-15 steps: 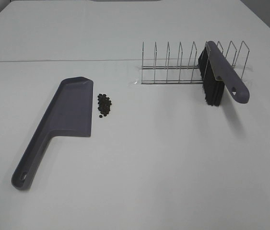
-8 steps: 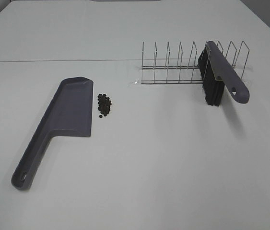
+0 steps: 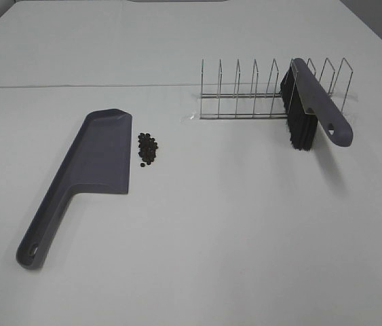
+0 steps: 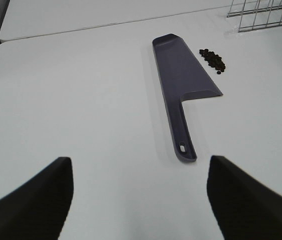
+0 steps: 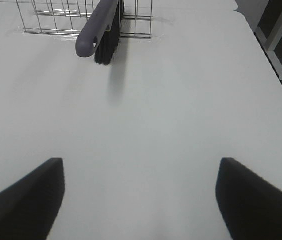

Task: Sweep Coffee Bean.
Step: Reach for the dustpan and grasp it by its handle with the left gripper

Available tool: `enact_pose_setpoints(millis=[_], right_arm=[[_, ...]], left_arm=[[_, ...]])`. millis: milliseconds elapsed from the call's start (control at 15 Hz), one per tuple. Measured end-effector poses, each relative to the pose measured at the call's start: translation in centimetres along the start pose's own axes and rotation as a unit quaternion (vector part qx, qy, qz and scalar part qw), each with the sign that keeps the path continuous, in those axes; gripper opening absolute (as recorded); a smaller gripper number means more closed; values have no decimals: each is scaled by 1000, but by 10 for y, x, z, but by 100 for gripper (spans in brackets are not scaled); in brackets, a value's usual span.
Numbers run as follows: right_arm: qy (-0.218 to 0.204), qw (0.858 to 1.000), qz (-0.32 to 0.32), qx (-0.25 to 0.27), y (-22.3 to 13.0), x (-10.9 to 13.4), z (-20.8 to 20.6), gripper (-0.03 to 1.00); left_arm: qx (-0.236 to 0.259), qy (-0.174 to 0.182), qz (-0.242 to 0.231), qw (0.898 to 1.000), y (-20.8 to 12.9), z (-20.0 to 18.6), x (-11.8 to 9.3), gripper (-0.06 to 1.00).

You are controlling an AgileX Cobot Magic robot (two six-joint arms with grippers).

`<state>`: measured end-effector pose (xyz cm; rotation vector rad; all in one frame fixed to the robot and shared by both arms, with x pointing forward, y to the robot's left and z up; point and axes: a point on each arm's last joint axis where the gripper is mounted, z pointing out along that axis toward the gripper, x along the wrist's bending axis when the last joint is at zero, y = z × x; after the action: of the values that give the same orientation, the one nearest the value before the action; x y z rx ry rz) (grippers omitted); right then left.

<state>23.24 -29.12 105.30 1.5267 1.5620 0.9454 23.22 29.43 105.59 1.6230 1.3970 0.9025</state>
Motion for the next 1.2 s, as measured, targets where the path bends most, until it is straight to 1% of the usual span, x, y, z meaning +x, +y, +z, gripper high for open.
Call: enact_pose_setpoints(millis=[1200], right_arm=[[0, 1000, 0, 0, 0, 0, 0, 79]], left_arm=[[0, 0, 0, 1000, 0, 0, 0, 71]])
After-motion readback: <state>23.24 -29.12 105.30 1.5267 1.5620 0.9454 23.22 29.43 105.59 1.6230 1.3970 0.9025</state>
